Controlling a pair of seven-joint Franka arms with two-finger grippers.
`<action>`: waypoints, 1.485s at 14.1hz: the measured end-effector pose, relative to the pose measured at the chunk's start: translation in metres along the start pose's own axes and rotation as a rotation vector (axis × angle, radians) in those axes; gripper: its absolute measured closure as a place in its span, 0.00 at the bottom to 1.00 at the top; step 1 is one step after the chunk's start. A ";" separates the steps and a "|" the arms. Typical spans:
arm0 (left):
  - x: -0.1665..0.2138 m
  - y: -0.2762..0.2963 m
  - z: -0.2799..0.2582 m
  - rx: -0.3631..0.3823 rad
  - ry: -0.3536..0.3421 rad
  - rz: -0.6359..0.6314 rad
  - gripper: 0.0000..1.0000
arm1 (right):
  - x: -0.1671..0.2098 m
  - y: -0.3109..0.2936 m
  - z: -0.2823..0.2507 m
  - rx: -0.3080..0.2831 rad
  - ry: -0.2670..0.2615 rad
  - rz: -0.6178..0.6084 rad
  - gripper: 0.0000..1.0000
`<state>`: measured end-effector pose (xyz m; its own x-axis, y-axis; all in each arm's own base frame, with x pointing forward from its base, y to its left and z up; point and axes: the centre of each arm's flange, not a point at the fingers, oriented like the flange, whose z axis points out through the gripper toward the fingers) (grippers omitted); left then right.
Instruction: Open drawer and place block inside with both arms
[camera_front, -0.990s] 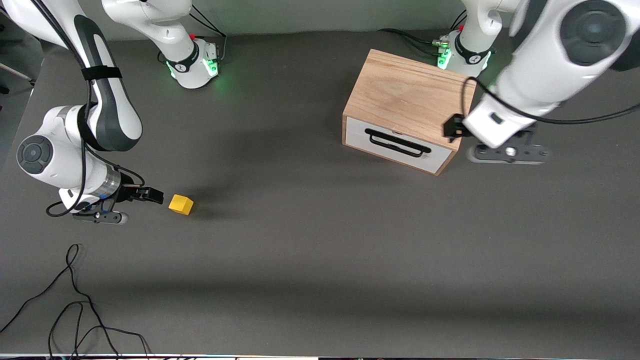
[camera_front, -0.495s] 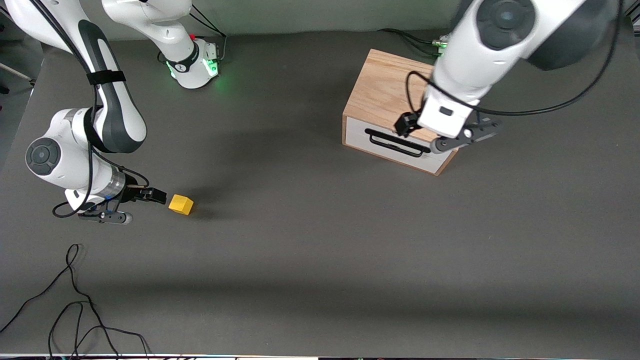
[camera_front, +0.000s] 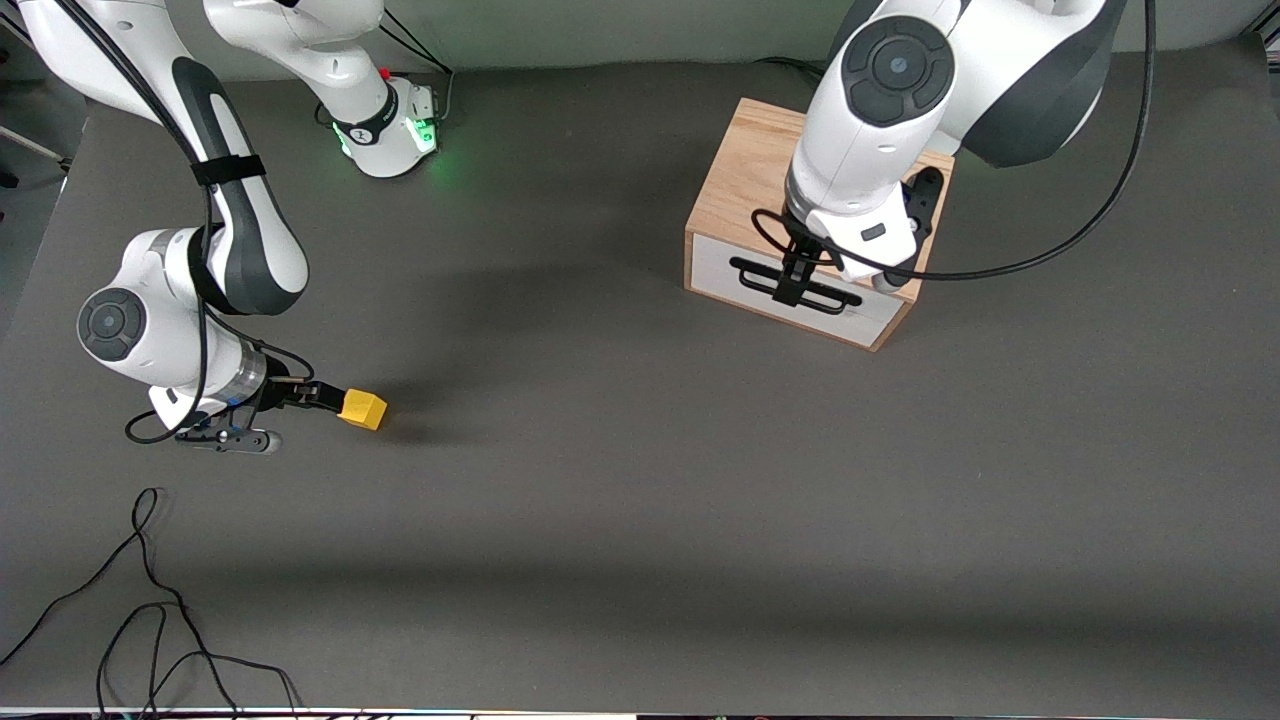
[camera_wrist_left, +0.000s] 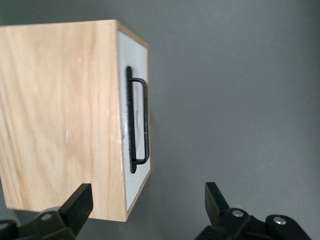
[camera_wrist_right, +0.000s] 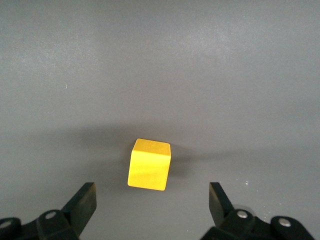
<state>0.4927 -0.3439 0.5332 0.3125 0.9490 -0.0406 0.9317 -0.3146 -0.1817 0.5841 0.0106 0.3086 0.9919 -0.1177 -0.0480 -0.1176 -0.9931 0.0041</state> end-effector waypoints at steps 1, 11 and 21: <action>0.000 -0.001 0.004 0.025 0.007 -0.021 0.00 | 0.000 0.000 0.000 0.000 0.000 0.000 0.00; -0.002 0.025 0.074 0.176 0.038 0.021 0.00 | 0.001 0.001 -0.002 0.000 0.004 0.002 0.00; -0.004 0.056 0.169 0.207 0.060 0.075 0.00 | -0.001 -0.012 -0.001 -0.001 0.003 -0.020 0.00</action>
<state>0.5119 -0.3620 0.3568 0.3955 0.9185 -0.0043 0.8494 -0.3675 -0.3788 0.5847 0.0223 0.3097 0.9942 -0.0979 -0.0451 -0.0978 -0.9952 0.0043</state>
